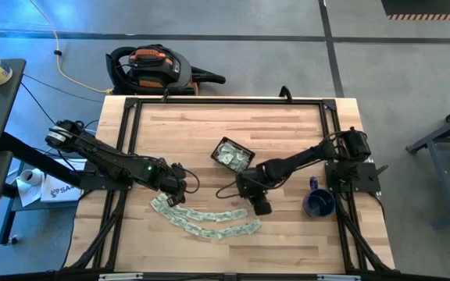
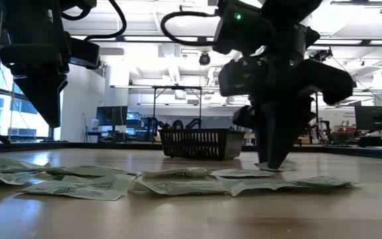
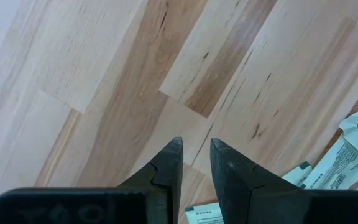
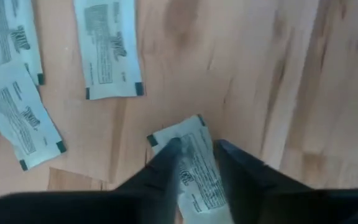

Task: Pick and place Stevia / Truvia into bins
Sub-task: Put the stevia packet into the black bin

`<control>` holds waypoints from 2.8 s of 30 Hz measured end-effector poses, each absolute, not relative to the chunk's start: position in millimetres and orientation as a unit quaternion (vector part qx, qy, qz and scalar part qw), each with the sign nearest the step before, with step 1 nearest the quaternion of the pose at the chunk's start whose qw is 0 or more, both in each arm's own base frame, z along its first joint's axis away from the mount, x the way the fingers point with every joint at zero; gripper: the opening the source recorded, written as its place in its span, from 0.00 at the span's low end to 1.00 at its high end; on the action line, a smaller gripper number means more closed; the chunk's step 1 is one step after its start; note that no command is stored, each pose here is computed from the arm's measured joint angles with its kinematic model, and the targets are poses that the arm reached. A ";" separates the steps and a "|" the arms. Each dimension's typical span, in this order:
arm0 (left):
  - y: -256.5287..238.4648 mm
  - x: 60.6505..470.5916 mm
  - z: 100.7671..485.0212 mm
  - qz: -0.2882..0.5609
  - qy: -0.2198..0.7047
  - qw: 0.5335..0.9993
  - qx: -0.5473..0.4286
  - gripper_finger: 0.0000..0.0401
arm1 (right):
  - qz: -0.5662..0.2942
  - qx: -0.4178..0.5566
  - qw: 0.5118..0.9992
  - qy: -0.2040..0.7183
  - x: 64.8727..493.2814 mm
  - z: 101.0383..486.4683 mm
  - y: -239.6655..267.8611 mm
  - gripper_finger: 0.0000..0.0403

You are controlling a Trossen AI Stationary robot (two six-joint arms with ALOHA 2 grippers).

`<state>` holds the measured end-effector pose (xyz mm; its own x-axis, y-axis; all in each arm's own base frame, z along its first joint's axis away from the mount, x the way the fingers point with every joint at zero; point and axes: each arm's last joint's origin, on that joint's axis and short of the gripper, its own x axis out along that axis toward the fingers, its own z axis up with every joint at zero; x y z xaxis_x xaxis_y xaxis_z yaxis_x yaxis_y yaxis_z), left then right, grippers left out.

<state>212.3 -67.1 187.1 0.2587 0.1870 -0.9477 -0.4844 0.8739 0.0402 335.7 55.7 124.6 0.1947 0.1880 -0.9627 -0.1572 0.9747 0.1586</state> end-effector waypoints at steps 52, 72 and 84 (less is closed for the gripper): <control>-68.0 218.2 188.7 0.230 0.533 0.800 -0.153 0.29 | 0.233 -0.048 0.806 0.543 306.4 197.6 106.1 0.38; -70.9 216.1 187.6 0.172 0.573 0.787 -0.150 0.29 | 0.195 -0.008 0.801 0.566 333.2 122.4 141.4 0.37; -70.6 216.5 187.6 0.165 0.573 0.792 -0.132 0.29 | 0.122 0.015 0.784 0.609 312.0 163.6 129.4 0.02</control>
